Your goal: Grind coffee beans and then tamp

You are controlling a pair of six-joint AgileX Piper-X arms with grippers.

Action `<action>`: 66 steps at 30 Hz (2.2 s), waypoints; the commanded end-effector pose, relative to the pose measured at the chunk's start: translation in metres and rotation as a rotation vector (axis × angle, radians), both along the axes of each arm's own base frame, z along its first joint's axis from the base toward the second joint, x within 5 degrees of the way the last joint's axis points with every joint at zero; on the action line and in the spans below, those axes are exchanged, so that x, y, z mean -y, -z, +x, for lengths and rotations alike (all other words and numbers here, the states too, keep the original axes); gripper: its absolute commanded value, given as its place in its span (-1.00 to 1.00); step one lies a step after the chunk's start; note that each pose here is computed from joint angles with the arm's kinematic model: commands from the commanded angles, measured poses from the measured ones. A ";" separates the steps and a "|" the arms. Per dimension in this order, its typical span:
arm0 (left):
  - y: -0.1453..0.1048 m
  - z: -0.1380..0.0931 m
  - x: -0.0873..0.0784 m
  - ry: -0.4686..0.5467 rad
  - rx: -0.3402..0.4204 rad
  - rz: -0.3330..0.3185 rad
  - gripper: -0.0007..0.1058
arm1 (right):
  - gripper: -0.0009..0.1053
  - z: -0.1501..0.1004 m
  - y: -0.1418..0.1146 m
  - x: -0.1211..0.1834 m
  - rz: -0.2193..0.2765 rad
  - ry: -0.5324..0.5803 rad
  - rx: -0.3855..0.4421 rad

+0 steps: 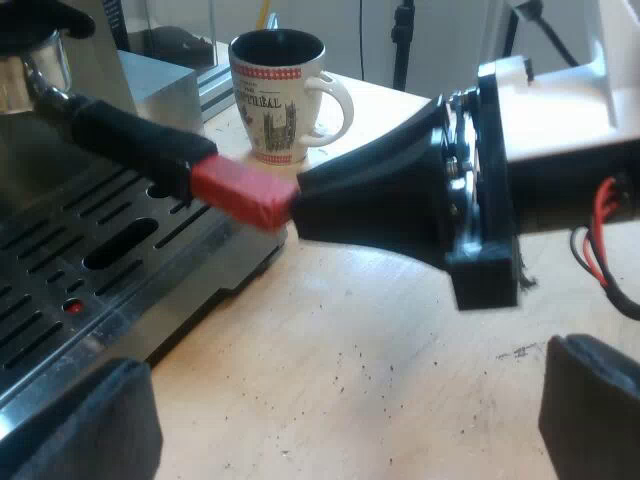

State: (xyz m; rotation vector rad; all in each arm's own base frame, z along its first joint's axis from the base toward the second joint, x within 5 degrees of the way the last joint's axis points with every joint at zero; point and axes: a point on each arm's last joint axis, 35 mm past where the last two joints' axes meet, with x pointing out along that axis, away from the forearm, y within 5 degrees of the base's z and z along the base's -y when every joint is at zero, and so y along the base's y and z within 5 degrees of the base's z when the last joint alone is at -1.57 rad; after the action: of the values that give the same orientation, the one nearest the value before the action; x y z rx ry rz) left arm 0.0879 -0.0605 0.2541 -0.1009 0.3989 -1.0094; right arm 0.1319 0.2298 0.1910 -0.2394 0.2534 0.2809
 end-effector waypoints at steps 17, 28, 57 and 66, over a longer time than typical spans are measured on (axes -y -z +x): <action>-0.003 -0.001 0.001 0.019 0.017 -0.014 0.50 | -0.55 -0.015 0.004 -0.002 -0.089 0.016 -0.018; -0.004 0.000 0.001 0.021 0.031 -0.015 0.50 | -0.07 -0.038 -0.010 -0.002 -0.048 -0.062 -0.029; 0.011 0.003 0.005 0.113 0.136 -0.037 0.50 | 0.14 0.029 -0.127 0.006 -0.042 -0.169 -0.508; 0.014 0.006 0.007 0.140 0.083 -0.046 0.50 | 0.14 0.053 -0.108 -0.010 -0.099 -0.150 -0.563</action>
State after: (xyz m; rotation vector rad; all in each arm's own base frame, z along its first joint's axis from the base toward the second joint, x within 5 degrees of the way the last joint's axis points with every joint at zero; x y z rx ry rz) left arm 0.0948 -0.0667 0.2373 -0.0591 0.3204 -1.1301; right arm 0.1799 0.2398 0.2987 -0.2711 0.8094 0.4793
